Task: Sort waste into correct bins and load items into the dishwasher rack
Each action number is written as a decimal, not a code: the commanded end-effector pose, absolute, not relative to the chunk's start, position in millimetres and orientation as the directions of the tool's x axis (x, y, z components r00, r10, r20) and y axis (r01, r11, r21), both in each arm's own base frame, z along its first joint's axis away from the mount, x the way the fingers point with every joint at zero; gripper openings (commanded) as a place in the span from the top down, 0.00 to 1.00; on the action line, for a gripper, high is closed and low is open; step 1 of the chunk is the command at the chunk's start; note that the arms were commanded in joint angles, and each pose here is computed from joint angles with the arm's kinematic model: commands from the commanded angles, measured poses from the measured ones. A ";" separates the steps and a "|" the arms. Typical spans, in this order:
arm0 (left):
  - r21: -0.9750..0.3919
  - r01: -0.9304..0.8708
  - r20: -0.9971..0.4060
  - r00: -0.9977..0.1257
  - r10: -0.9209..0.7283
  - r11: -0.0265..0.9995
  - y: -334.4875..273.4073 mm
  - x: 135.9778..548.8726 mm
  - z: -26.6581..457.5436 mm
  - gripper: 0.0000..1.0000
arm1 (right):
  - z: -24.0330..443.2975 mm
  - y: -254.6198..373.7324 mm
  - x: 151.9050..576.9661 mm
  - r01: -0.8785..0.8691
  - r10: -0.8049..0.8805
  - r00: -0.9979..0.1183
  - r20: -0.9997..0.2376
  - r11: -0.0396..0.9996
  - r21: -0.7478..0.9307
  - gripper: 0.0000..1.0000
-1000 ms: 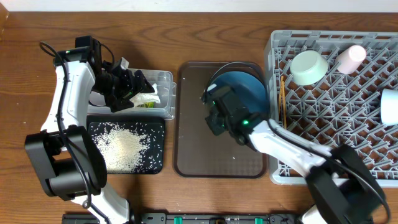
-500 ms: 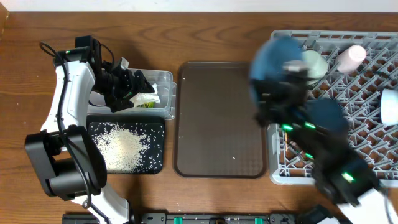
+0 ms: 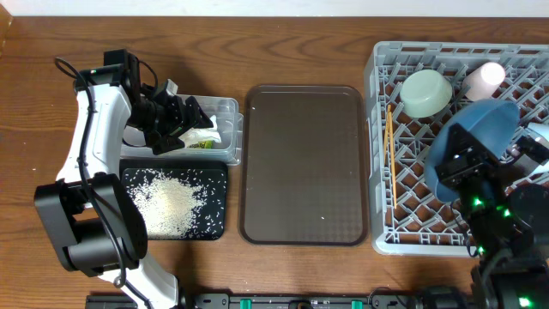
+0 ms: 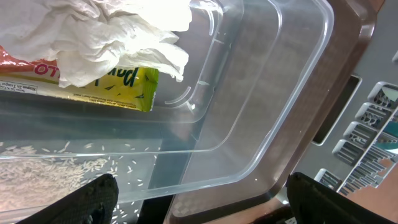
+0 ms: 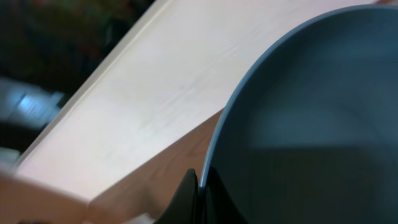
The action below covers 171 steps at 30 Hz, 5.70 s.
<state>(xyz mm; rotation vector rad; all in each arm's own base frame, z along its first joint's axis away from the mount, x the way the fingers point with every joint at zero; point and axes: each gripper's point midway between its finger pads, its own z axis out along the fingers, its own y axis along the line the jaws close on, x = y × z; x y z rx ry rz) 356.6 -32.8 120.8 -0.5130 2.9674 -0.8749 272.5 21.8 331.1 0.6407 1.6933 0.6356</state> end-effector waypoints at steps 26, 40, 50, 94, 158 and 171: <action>-0.521 -0.312 0.069 -0.943 -0.325 0.794 -29.7 358.6 128.5 0.10 | 246.3 -30.3 292.6 -0.110 0.910 0.098 -0.404 0.413 0.904 0.99; -0.522 -0.312 0.069 -0.943 -0.325 0.794 -29.7 358.6 128.6 0.11 | 252.0 -10.1 290.1 -0.190 0.906 0.004 -0.423 0.416 0.889 0.92; -0.521 -0.312 0.069 -0.943 -0.325 0.794 -29.7 358.6 128.5 0.11 | 252.3 -7.8 289.8 -0.196 0.920 -0.014 -0.392 0.382 0.903 0.99; -0.521 -0.312 0.069 -0.943 -0.325 0.794 -29.7 358.6 128.5 0.11 | 288.6 -37.7 293.8 -0.330 0.879 0.211 -0.428 0.476 0.815 0.99; -0.522 -0.310 0.066 -0.943 -0.325 0.795 -29.6 359.4 128.5 0.11 | 202.9 22.5 294.7 -0.186 0.948 -0.310 -0.076 0.018 0.982 0.19; -0.522 -0.310 0.066 -0.943 -0.325 0.795 -29.6 359.4 128.5 0.11 | 167.7 48.4 287.4 0.026 0.874 -0.471 0.116 -0.118 0.993 0.08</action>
